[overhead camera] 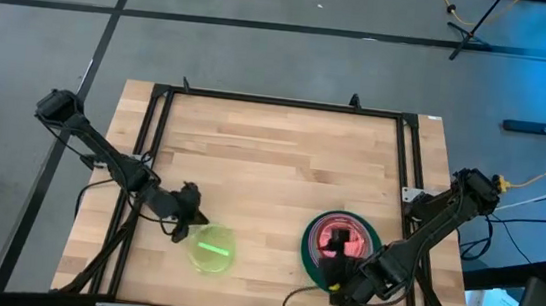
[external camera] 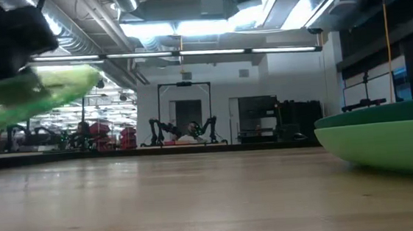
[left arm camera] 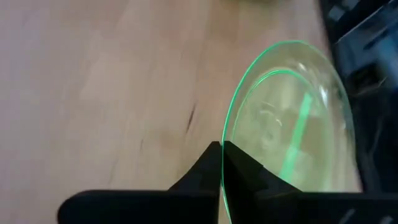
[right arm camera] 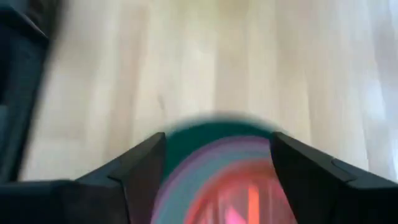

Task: Stack plastic plates
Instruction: Stack the green plate on the light pink plate

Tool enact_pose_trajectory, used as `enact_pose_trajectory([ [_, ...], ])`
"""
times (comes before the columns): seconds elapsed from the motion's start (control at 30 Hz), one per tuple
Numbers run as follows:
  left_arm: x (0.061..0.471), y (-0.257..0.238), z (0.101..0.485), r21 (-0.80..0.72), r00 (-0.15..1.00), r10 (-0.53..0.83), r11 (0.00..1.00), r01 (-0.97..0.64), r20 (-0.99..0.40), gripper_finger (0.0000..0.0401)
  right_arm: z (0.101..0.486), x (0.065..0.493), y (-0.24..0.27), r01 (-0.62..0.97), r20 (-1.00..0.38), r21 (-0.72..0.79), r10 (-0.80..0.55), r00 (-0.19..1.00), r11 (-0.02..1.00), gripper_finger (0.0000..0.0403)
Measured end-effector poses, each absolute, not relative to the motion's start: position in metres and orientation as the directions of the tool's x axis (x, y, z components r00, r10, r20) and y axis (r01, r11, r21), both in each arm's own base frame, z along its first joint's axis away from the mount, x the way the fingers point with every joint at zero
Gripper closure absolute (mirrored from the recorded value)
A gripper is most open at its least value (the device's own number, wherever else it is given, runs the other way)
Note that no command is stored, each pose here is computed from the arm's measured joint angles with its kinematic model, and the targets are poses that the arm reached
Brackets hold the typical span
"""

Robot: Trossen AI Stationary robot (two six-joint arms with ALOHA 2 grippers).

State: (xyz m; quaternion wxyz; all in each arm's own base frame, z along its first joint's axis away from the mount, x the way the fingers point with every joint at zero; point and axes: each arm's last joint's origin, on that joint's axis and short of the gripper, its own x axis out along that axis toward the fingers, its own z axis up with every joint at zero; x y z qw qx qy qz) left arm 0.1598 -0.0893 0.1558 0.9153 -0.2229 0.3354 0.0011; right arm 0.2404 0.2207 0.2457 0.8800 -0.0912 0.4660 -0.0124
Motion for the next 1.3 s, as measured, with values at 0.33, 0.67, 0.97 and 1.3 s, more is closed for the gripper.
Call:
enact_pose_trajectory([
  [0.33, 0.184, -0.082, 0.17, -0.462, 0.877, -0.207, 0.887, -0.02, -0.434, 0.0399, 0.248, 0.28, 0.253, -0.446, -0.581, -0.519, 0.082, 0.81, 0.729, 0.0123],
  [0.67, 0.204, -0.088, 0.162, -0.506, 0.89, -0.288, 0.859, 0.078, -0.352, 0.0399, 0.226, 0.326, 0.237, -0.429, -0.481, -0.811, -0.039, 0.876, 0.397, 0.0123],
  [0.97, 0.223, -0.088, 0.15, -0.543, 0.907, -0.254, 0.839, 0.033, -0.337, 0.0399, 0.214, 0.345, 0.218, -0.449, -0.49, -0.85, -0.1, 0.866, 0.276, 0.0123],
  [1.3, 0.255, -0.087, 0.146, -0.542, 0.895, -0.25, 0.84, 0.012, -0.369, 0.0398, 0.214, 0.347, 0.214, -0.45, -0.492, -0.852, -0.116, 0.863, 0.267, 0.0123],
])
